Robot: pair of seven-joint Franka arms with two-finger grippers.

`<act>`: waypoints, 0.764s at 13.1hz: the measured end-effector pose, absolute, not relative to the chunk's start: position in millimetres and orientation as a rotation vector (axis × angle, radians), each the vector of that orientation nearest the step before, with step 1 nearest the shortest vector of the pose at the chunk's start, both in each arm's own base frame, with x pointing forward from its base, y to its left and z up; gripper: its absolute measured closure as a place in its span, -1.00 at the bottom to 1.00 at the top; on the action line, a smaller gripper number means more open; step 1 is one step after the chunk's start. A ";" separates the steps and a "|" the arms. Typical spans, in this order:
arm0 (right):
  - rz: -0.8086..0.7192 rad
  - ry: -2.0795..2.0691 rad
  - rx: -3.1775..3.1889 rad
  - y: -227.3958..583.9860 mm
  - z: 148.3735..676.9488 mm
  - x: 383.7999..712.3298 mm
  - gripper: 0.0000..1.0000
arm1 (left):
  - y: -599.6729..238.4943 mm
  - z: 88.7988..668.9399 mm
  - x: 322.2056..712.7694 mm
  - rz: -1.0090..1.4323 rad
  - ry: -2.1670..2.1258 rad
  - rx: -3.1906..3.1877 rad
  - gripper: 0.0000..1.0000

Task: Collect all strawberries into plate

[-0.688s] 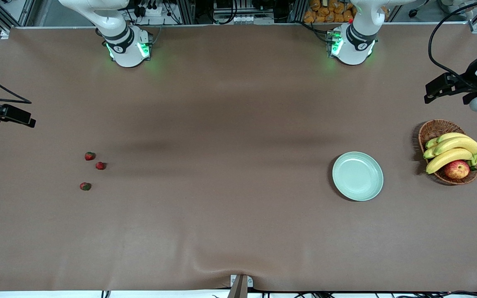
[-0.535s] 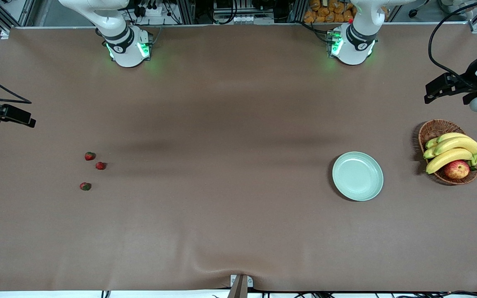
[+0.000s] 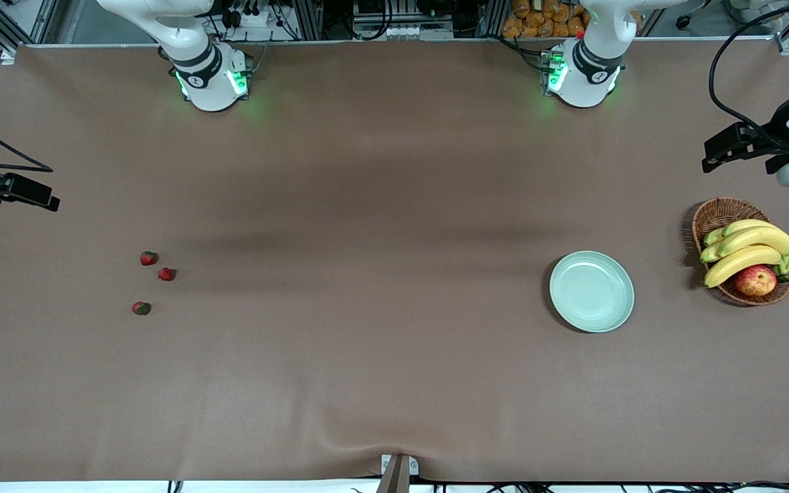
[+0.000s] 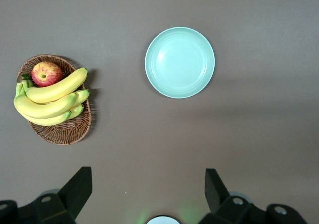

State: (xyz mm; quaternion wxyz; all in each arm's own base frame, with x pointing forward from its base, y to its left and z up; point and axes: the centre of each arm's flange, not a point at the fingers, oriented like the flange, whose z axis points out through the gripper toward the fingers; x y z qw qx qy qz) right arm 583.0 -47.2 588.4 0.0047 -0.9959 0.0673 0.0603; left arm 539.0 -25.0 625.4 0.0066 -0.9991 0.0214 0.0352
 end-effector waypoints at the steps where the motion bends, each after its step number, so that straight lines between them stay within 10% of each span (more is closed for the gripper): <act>1: 0.199 0.212 -3.120 -47.8 574.4 589.9 -1.00 | -24.4 624.0 539.6 0.115 0.065 -3.126 -1.00; 10: 0.129 0.268 -3.155 -76.8 299.4 674.0 -1.00 | -23.4 619.9 540.9 0.133 0.063 -3.126 -1.00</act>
